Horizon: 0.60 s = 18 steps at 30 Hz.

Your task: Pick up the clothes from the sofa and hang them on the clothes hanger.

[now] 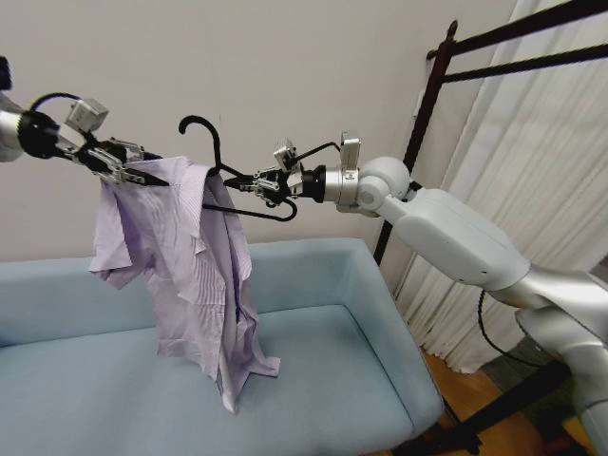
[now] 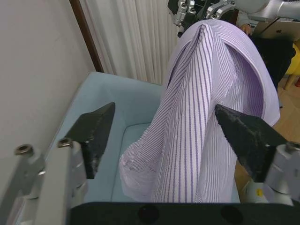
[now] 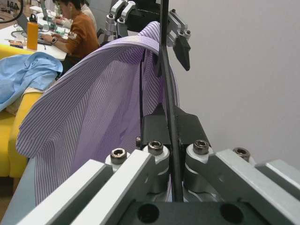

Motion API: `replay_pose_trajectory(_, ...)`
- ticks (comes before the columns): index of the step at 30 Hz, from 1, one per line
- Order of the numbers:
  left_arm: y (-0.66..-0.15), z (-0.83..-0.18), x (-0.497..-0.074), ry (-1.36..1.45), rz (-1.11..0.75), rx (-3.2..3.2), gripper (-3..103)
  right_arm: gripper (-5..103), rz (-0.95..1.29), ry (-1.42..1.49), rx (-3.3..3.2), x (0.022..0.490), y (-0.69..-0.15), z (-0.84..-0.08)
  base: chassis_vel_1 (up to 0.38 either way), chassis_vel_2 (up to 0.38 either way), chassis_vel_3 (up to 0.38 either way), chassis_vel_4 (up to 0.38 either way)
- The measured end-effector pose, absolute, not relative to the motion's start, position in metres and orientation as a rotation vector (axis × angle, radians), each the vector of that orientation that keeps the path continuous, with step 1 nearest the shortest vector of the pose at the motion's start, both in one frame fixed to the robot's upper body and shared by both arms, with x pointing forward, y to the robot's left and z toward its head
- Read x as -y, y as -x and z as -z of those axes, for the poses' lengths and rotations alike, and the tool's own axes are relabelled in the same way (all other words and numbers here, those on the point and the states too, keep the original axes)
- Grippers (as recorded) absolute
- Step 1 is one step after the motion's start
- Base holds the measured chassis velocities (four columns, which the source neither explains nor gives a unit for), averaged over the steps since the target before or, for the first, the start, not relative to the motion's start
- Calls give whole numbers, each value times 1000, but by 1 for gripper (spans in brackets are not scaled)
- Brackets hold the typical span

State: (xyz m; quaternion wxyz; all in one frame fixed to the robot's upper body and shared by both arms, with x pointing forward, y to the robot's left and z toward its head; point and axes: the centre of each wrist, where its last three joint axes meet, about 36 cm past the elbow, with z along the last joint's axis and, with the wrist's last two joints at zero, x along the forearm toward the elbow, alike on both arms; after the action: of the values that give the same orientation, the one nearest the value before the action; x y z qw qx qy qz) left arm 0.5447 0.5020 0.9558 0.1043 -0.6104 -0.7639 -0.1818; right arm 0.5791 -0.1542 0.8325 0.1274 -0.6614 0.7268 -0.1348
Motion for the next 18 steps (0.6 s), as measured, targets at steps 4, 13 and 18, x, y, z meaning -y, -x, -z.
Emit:
replay_pose_trajectory(4, -546, -955, -502, 1810, 531, 2245, 57, 2, 392, 1918, -2121, 158, -579, -833, 0, 0, 0, 0)
replay_pose_trajectory(13, -544, -955, -501, 1831, 530, 2226, 25, 2, 391, 1911, -2119, 159, -577, -836, 0, 0, 0, 0)
replay_pose_trajectory(18, -542, -955, -500, 1838, 526, 2220, 9, 2, 389, 1909, -2118, 158, -573, -835, 0, 0, 0, 0)
